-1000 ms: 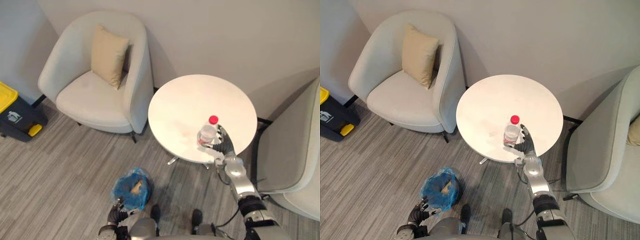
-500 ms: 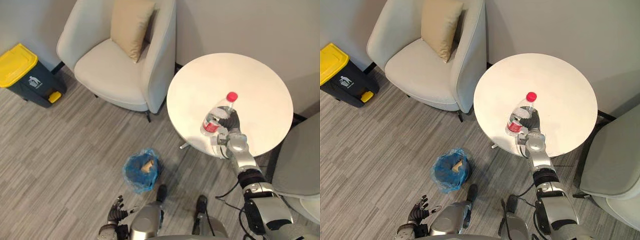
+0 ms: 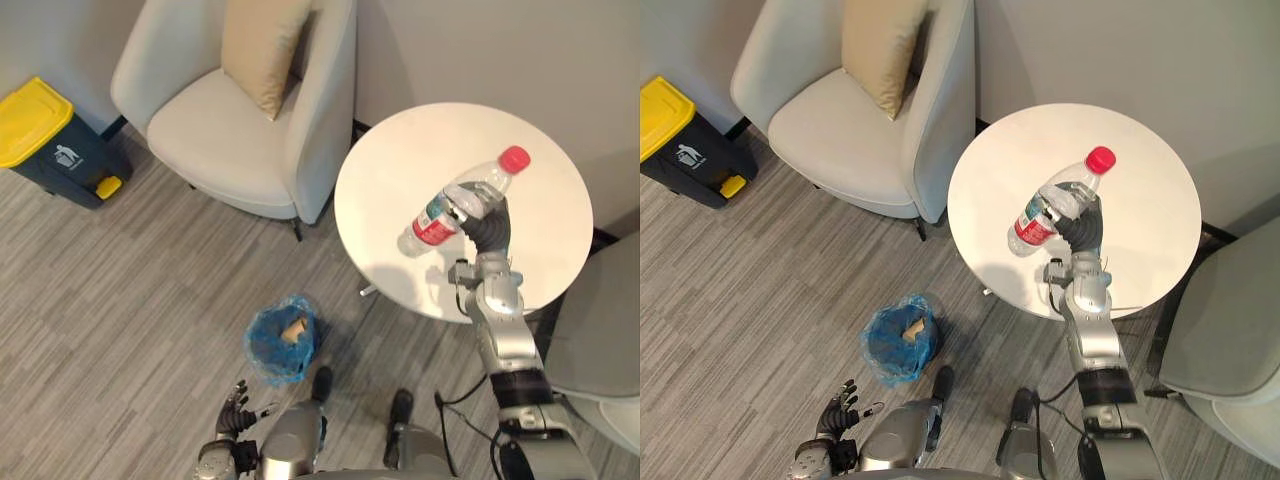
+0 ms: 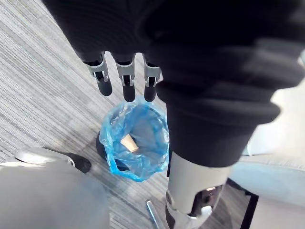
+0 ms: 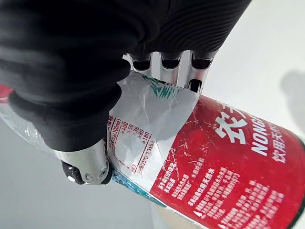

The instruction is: Gather rubbish on tea table into small bin, then transfer packed bag to large trash can.

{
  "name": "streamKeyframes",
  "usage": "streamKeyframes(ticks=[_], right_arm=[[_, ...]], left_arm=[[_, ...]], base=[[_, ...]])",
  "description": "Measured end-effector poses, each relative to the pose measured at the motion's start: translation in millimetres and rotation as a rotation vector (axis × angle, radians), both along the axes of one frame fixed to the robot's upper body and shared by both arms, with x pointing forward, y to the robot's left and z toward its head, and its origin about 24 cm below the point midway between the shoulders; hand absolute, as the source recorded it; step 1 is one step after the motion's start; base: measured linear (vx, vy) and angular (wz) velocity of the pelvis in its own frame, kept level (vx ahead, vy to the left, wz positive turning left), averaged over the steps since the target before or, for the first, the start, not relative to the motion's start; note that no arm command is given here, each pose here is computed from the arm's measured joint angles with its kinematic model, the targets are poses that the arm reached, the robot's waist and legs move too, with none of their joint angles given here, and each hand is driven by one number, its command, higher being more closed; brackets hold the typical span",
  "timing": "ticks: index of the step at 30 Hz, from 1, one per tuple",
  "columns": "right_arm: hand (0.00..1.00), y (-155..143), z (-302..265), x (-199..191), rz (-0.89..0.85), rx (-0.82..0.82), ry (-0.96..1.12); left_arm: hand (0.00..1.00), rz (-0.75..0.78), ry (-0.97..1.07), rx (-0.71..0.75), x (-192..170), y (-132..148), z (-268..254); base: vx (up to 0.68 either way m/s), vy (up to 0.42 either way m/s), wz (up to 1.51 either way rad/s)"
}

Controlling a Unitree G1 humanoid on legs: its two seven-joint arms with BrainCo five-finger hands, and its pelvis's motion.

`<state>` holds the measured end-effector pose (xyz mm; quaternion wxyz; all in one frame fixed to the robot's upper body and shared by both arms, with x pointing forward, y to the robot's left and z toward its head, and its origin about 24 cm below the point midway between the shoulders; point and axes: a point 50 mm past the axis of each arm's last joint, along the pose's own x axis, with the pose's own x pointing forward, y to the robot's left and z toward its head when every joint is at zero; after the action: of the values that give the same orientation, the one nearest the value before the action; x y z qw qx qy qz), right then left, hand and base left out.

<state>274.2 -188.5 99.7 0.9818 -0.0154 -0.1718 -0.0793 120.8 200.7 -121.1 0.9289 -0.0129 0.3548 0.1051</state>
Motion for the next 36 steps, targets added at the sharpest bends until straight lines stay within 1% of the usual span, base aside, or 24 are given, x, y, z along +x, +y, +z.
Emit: streamKeyframes(ticks=[4,7,9,11,15,17,19,22,25,27,28,30,33,36], right_arm=[[1.0,7,-7,-9,0.044,-0.03,0.016],[1.0,22,-2,-4,0.093,-0.067,-0.005],[1.0,35,6,2,0.132,-0.096,-0.037],[1.0,40,1,4,0.149,-0.123,-0.019],[1.0,44,-26,2,0.166,-0.154,0.098],[1.0,52,-40,-1,0.219,-0.186,0.159],[1.0,60,-57,-5,0.274,-0.201,0.234],[1.0,64,-64,-9,0.313,-0.222,0.274],[1.0,65,-66,-10,0.344,-0.278,0.28],[1.0,66,-60,-3,0.362,-0.332,0.258],[1.0,75,-50,10,0.399,-0.389,0.222],[1.0,84,-40,20,0.423,-0.439,0.184],[1.0,86,-35,30,0.435,-0.523,0.175],[1.0,82,-23,51,0.389,-0.649,0.15]], left_arm=[[0.0,-0.005,-0.02,-0.001,4,-1,3],[0.0,-0.01,-0.057,-0.009,11,-5,8],[0.0,-0.023,-0.076,-0.029,16,-13,9],[0.0,-0.048,-0.07,-0.042,16,-18,8],[0.0,-0.091,-0.05,-0.039,15,-20,5],[0.0,-0.115,-0.042,-0.025,14,-19,4],[0.0,-0.19,-0.03,0.024,14,-16,4],[0.0,-0.202,-0.026,0.042,15,-13,5],[0.0,-0.22,-0.021,0.046,19,-14,3],[0.0,-0.224,-0.046,0.053,30,-14,7],[0.0,-0.201,-0.074,0.054,35,-12,10],[0.0,-0.171,-0.103,0.053,44,-9,14],[0.0,-0.139,-0.136,0.025,55,-15,17],[0.0,-0.118,-0.201,0.009,81,-21,27]], base=[[0.0,-0.051,0.93],[-0.08,0.041,0.78],[-0.1,0.087,0.55],[0.0,0.069,0.41],[0.02,0.16,0.29],[0.01,0.185,0.22],[0.01,0.136,0.53],[0.04,0.04,0.76],[0.06,-0.049,1.09],[0.0,-0.106,0.82],[-0.03,-0.088,0.04],[-0.06,-0.13,0.0],[-0.1,-0.117,0.18],[-0.16,-0.091,0.2]])
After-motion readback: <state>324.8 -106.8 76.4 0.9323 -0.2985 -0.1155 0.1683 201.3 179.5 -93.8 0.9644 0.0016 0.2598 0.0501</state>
